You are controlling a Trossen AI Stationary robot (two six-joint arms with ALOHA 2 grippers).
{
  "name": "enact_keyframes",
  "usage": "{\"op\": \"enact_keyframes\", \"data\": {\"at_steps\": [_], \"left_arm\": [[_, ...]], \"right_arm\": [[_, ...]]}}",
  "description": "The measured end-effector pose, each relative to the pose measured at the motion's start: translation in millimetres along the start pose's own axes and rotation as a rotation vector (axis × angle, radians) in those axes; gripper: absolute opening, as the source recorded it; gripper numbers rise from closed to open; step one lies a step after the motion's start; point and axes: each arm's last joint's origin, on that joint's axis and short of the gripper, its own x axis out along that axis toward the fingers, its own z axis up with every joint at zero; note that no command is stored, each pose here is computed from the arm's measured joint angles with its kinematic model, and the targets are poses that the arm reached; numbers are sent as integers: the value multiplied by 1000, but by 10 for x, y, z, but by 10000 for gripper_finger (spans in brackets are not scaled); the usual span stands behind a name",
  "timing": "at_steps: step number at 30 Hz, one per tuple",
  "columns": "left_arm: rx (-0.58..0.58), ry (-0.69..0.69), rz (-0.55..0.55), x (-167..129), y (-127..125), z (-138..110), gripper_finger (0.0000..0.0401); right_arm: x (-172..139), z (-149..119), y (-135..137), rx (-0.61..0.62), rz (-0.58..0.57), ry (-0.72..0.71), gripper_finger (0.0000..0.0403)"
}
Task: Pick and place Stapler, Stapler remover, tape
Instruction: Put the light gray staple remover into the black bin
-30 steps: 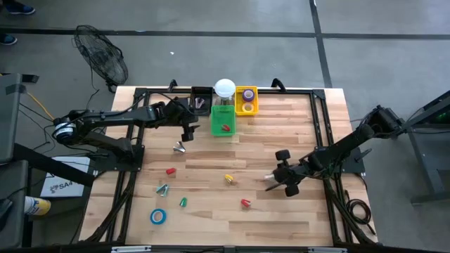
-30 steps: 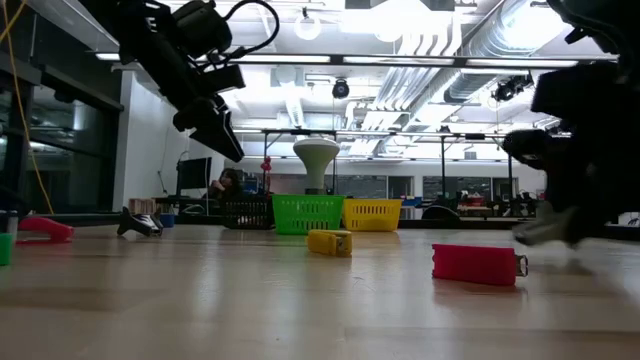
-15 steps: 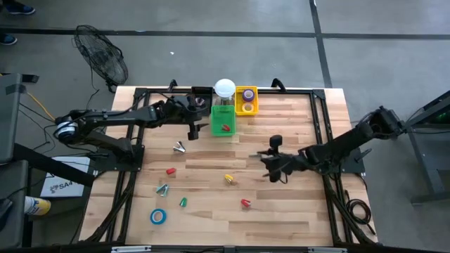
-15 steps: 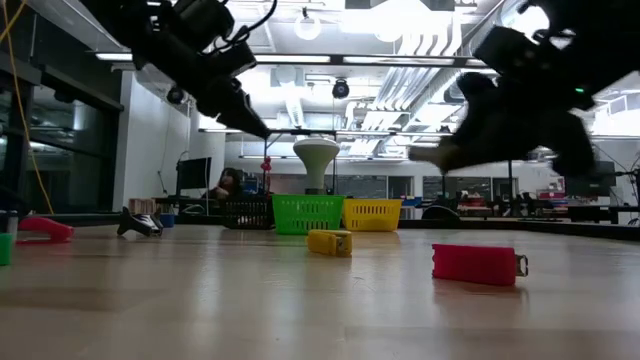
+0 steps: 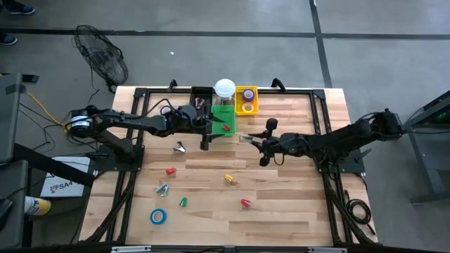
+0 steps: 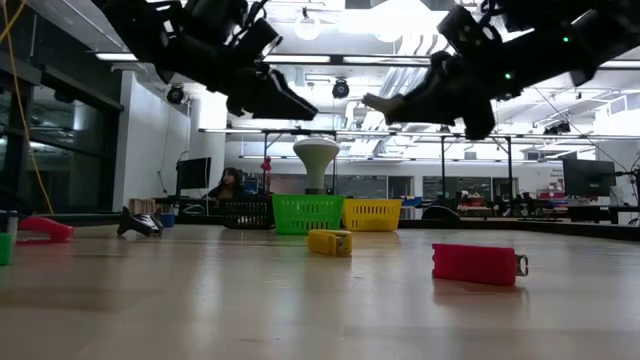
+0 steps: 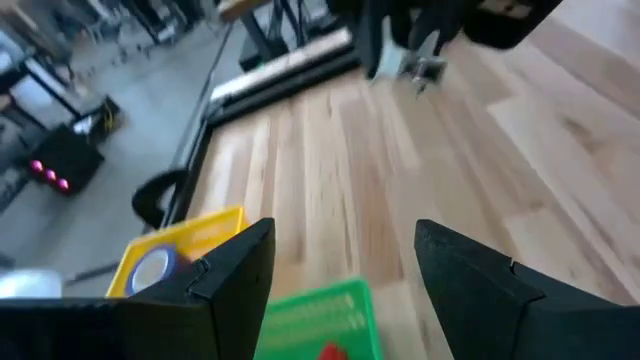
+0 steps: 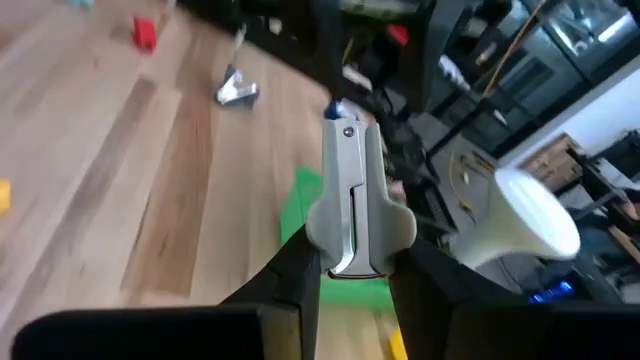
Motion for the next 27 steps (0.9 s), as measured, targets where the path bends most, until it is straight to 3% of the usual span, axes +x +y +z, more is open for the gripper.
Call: {"op": "enact_keyframes", "data": {"at_steps": [13, 27], "left_arm": [[48, -210, 50, 234, -155, 95, 237], [44, -189, 0, 365, -176, 54, 236]], "right_arm": [[112, -39, -208, 52, 52, -131, 84], [388, -153, -92, 39, 28, -128, 84]]}}
